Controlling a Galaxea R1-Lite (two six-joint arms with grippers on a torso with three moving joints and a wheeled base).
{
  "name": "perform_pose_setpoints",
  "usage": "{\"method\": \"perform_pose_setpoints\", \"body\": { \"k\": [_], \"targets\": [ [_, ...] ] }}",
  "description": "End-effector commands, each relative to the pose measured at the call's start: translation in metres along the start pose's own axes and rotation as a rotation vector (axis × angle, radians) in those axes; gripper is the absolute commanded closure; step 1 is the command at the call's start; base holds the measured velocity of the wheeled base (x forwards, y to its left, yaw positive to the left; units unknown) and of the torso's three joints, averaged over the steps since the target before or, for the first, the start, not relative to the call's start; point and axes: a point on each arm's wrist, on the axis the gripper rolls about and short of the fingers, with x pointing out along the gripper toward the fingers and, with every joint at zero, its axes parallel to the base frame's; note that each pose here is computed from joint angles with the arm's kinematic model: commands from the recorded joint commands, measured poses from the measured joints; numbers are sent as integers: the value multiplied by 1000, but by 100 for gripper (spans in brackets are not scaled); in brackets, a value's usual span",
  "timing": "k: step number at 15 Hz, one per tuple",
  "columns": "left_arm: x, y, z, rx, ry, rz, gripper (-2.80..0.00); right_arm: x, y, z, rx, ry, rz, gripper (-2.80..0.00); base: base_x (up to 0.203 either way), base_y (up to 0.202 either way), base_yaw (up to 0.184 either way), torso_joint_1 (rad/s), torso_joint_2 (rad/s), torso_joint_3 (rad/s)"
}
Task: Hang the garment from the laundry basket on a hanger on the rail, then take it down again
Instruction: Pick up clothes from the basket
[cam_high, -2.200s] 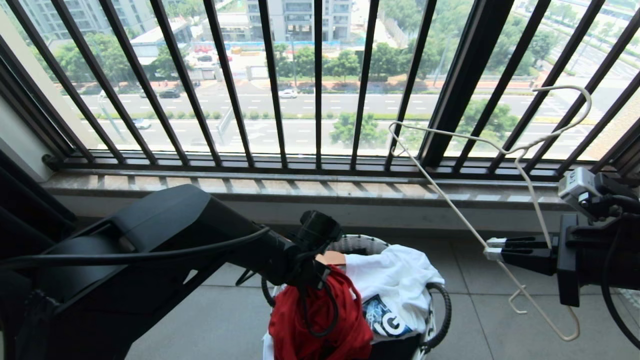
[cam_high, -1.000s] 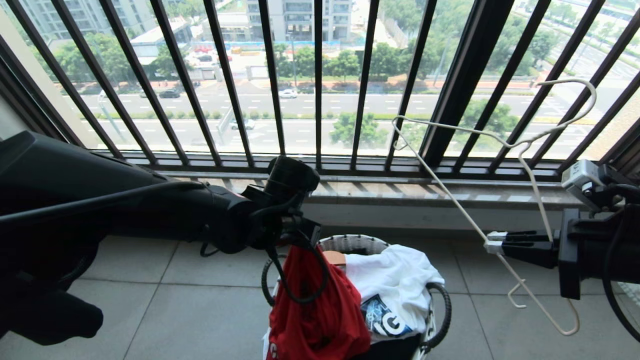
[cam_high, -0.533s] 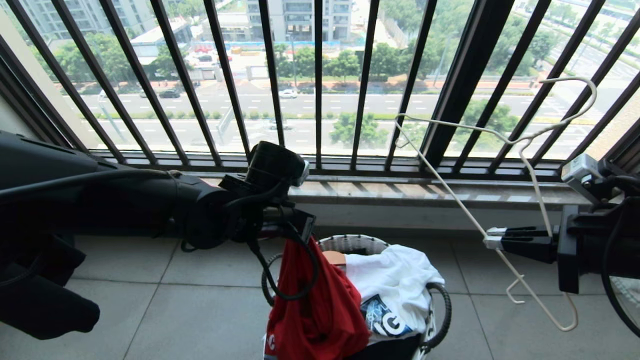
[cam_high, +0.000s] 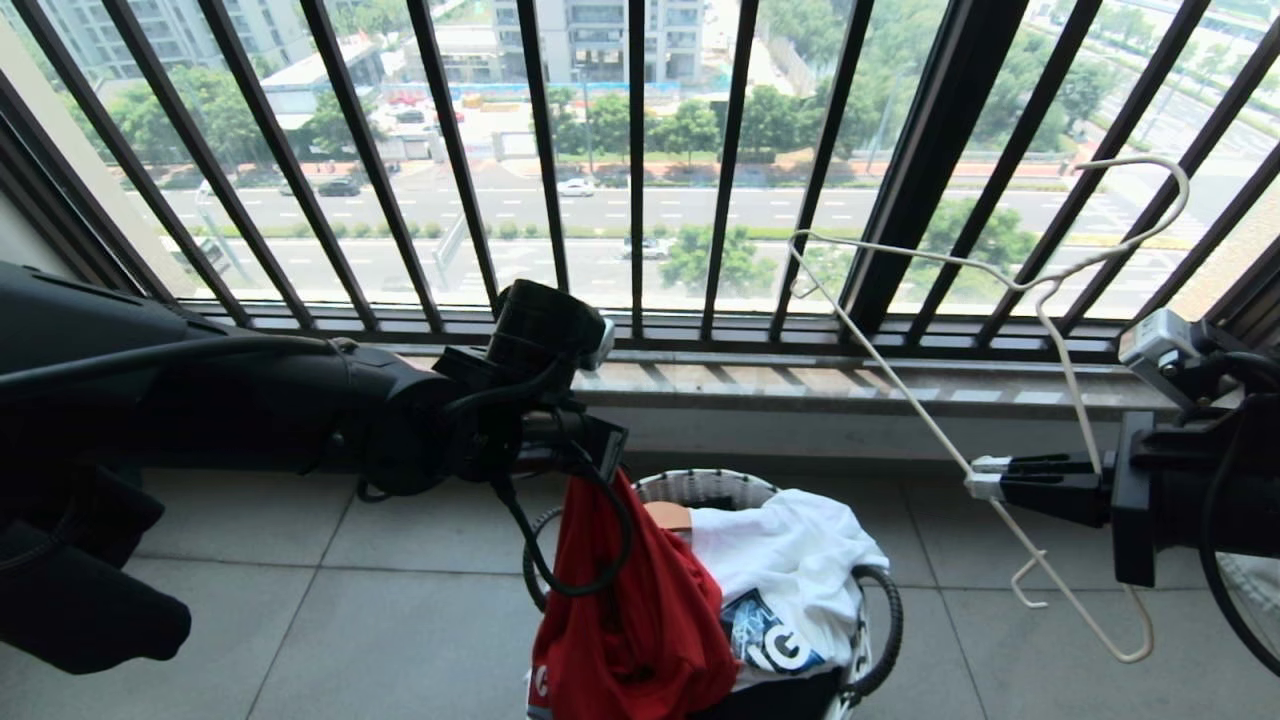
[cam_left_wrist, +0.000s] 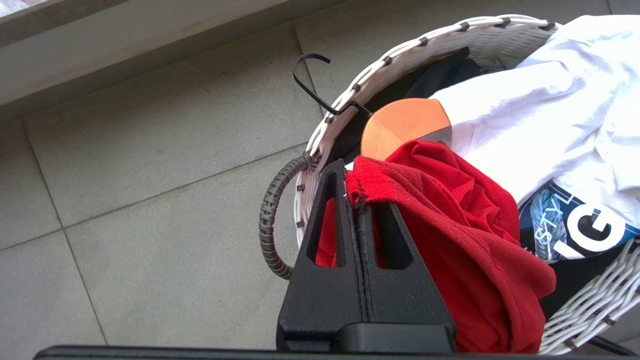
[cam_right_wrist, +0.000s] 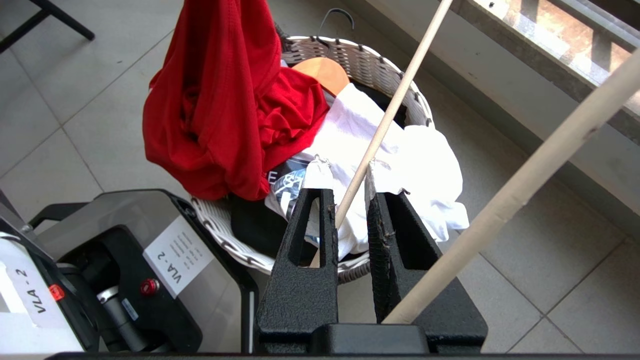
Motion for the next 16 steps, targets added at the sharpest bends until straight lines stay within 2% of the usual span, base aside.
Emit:
{"method": "perform_pose_setpoints", "body": {
  "k": [1, 4, 11, 16],
  "targets": [
    [2, 0, -1, 3, 3, 3, 0, 0, 0, 0, -2, -1, 4, 0, 0, 0, 0, 0, 0, 0],
    [2, -1, -2, 16, 8, 3, 0, 0, 0, 0, -2, -1, 4, 0, 0, 0, 0, 0, 1, -54],
    [0, -1, -3, 20, 7, 1, 0, 0, 0, 0, -2, -1, 4, 0, 0, 0, 0, 4, 2, -167],
    [-5, -2, 0, 19, -5, -3, 0, 0, 0, 0, -3, -1, 4, 0, 0, 0, 0, 2, 1, -16]
  ]
}}
